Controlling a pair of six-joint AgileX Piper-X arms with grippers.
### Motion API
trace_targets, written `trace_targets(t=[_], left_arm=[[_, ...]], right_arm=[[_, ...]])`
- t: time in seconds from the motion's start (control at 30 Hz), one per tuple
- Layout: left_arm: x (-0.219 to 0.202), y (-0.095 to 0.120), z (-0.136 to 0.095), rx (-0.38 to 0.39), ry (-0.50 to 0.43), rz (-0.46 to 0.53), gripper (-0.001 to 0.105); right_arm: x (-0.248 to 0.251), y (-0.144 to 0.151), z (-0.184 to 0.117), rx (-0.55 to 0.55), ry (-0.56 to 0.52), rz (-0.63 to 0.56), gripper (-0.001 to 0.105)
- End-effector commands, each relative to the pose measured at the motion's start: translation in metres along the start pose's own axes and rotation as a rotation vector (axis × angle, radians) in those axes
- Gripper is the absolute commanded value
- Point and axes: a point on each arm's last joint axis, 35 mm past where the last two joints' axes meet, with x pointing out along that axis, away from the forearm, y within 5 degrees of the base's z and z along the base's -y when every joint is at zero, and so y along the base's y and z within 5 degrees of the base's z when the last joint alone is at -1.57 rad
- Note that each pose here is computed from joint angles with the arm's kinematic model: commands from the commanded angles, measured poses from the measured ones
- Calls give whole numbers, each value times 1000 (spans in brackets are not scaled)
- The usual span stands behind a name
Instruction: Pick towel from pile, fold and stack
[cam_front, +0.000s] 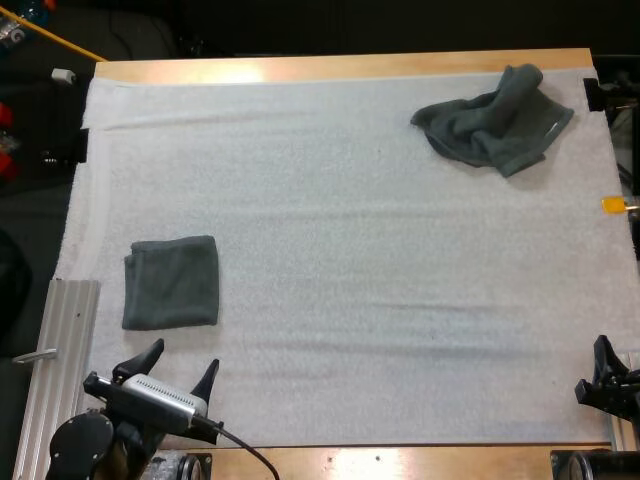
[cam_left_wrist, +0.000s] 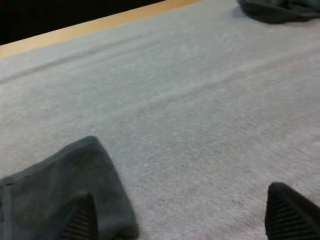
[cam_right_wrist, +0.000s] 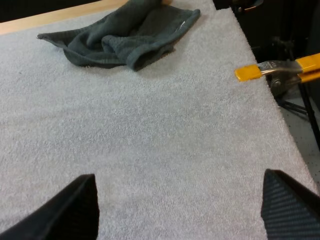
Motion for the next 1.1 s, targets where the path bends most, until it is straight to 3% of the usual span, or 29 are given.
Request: trace_targets(t=[0.0, 0.3, 1.07], left_arm=[[1, 0, 4, 0, -9, -16, 66], [1, 0, 4, 1, -8, -18, 66], [1, 0, 4, 1, -8, -18, 66]], right_arm=[[1, 0, 1, 1, -2, -3, 66], [1, 2, 2, -46, -17, 92, 66], [1, 2, 2, -47, -18, 94, 66]])
